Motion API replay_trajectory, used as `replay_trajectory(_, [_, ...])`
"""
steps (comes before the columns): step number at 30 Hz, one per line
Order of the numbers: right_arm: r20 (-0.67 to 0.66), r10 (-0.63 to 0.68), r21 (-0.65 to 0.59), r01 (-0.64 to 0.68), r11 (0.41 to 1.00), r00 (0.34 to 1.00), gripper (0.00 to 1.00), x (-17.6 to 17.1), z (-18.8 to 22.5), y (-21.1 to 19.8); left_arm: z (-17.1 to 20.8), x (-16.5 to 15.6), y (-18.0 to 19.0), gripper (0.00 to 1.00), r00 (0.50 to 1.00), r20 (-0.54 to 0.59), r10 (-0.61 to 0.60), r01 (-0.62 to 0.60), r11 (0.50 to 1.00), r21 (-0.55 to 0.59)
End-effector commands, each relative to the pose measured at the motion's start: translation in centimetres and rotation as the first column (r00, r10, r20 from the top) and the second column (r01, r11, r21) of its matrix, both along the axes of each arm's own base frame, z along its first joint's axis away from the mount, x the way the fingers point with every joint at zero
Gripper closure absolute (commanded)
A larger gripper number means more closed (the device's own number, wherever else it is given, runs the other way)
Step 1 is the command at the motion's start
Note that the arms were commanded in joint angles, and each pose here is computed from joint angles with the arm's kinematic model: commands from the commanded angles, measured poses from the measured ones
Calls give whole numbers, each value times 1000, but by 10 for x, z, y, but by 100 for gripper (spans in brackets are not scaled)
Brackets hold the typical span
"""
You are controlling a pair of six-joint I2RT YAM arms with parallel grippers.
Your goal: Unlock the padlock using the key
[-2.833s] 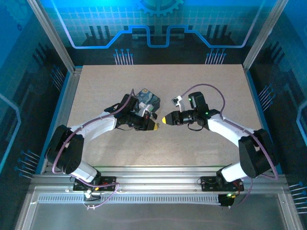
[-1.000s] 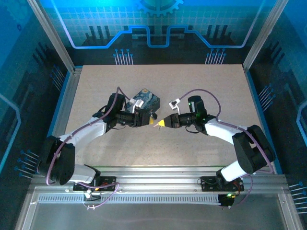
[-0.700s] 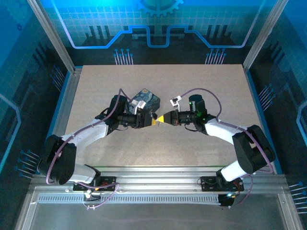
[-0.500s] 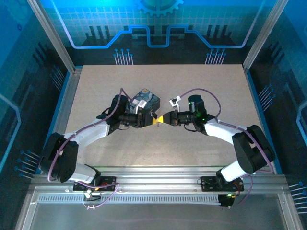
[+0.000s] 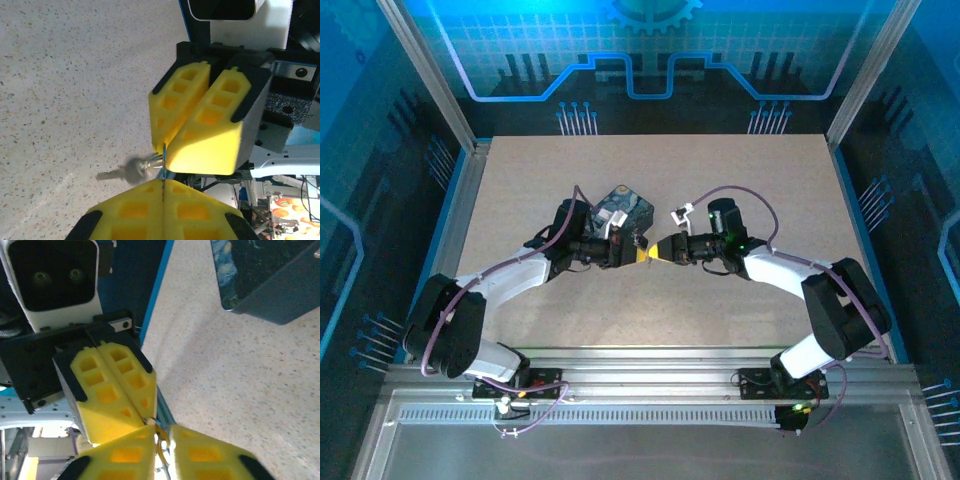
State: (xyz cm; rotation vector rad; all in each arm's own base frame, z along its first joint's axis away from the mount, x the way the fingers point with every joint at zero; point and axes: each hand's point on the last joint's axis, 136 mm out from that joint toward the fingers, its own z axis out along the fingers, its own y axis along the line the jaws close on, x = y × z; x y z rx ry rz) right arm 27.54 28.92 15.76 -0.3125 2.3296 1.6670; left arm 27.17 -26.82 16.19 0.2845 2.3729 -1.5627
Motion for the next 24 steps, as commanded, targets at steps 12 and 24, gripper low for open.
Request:
replay_trajectory(12, [-334,-244,-135,210,968,911,59,16,3,-24,-12,4,1,100,954,259,-154,70,949,308])
replay_trajectory(24, [-516,-414,-190,372,909,750,59,25,4,-28,-2,19,-2,100,710,657,-253,-25,924,383])
